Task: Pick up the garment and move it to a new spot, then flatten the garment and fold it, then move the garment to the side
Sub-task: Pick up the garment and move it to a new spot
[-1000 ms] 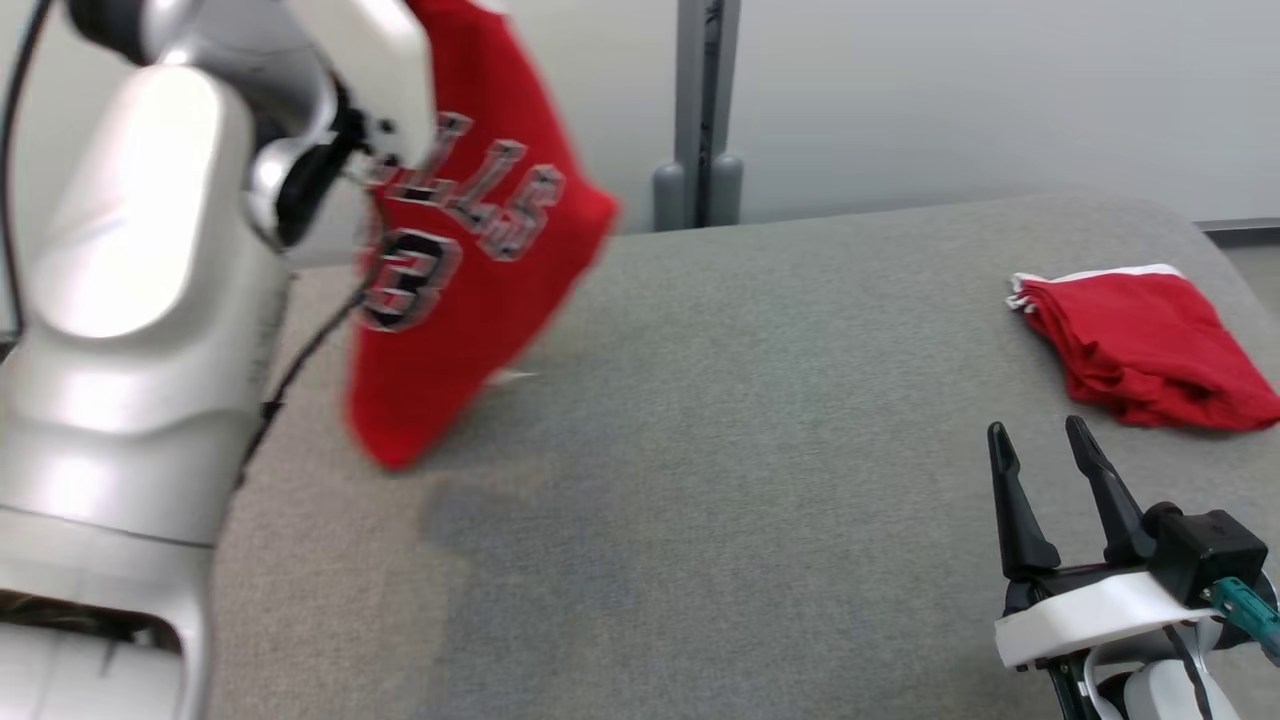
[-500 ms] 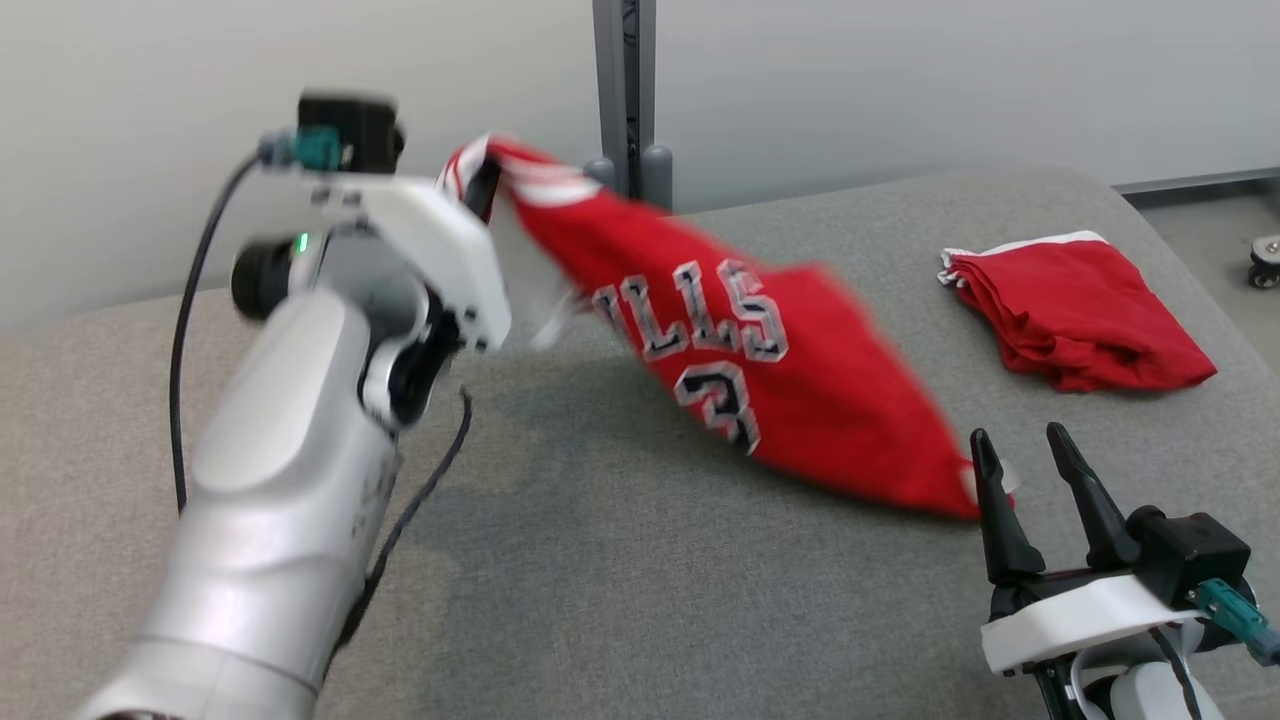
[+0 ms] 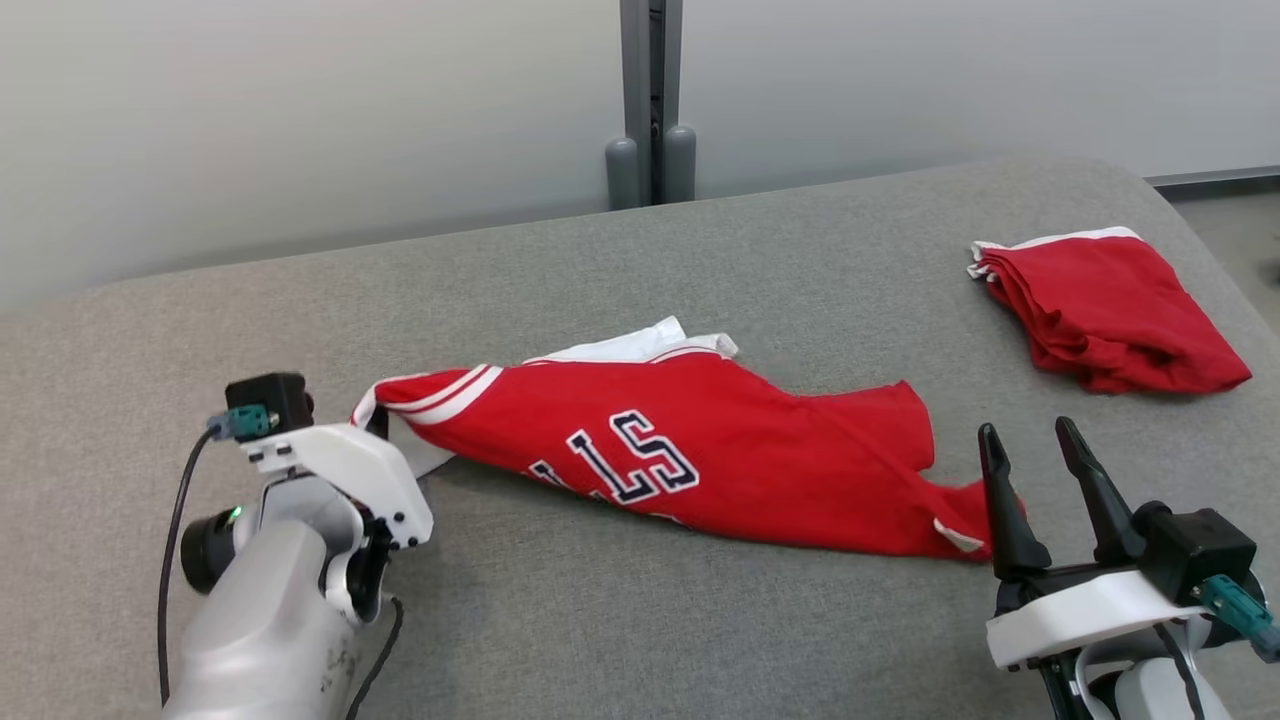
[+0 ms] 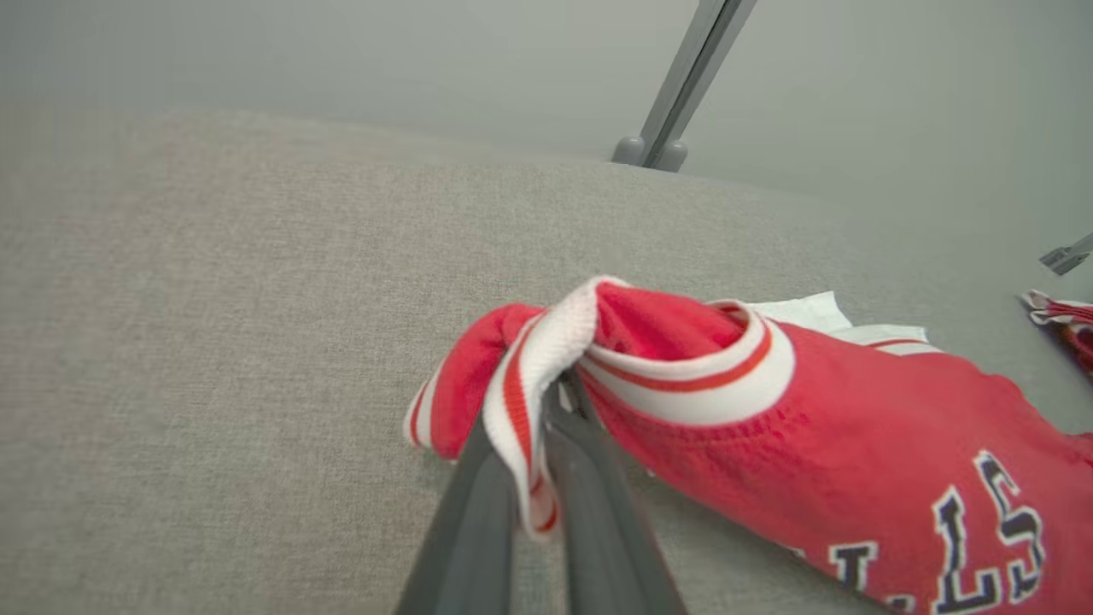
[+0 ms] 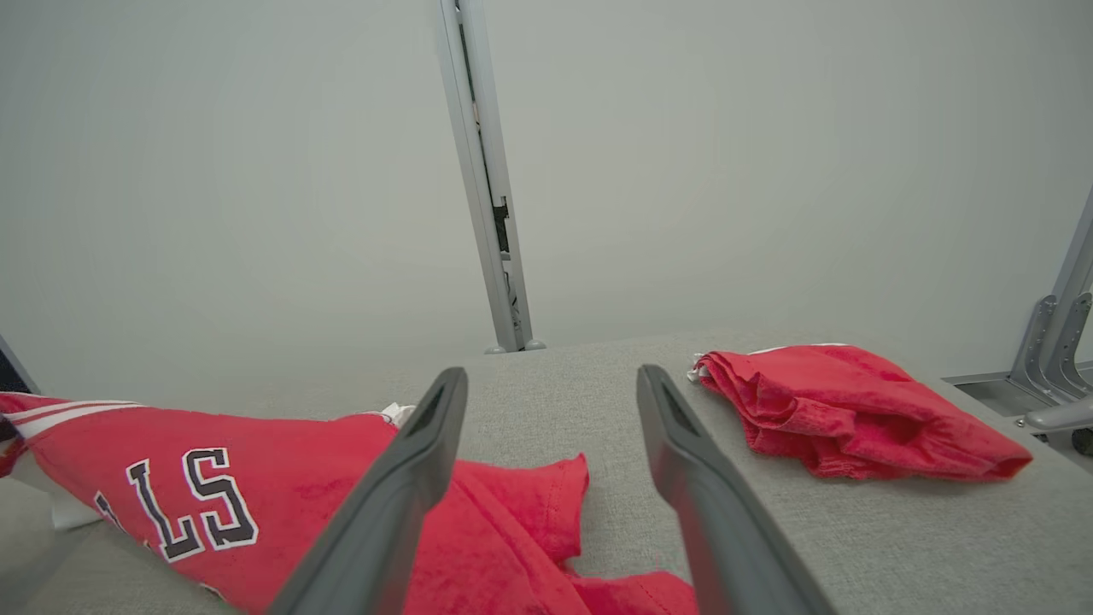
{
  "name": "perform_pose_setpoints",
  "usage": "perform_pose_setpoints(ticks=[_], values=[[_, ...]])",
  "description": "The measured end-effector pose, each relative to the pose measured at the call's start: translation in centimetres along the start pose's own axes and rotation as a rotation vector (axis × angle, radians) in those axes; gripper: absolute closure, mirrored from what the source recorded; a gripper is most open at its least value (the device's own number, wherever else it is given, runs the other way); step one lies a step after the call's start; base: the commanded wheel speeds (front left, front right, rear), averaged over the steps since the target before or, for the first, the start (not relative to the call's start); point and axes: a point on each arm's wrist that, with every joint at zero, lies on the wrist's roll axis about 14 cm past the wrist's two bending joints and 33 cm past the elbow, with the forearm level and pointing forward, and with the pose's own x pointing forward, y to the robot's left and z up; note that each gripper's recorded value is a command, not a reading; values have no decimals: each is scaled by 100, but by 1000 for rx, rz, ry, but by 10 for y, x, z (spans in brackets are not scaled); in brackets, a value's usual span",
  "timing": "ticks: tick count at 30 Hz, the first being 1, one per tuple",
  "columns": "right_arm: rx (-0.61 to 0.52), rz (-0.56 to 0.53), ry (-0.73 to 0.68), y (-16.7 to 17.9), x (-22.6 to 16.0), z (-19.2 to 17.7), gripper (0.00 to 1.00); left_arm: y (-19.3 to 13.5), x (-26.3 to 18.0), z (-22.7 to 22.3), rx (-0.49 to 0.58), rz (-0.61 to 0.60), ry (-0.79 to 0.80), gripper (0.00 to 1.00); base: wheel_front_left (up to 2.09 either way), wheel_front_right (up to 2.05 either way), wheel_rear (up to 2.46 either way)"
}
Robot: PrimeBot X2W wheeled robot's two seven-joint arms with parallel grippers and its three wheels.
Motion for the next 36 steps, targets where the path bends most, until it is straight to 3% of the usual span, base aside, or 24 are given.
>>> perform_pose_setpoints(ticks=[3, 4, 5, 6, 18, 30, 36], values=[[2, 21, 5, 7, 1, -2, 0, 16, -5, -11, -6, 46, 5, 99, 0, 0, 0], [2, 27, 7, 9, 2, -2, 0, 20, -6, -16, -5, 57, 9, 62, 0, 0, 0], [1, 33, 9, 11, 2, -3, 0, 23, -7, -19, -4, 66, 12, 44, 0, 0, 0], [-1, 36, 12, 12, 2, -4, 0, 25, -7, -22, -3, 72, 15, 0, 0, 0, 0], [-15, 52, 22, 17, -3, -7, 0, 43, -27, -26, -53, 104, -91, 0, 0, 0, 0], [-24, 91, -3, 30, -4, 1, 0, 38, -60, 5, 20, 45, -276, 0, 0, 0, 0], [-23, 113, -9, 37, -8, 3, 0, 42, -97, 12, 63, 56, -410, 0, 0, 0, 0]])
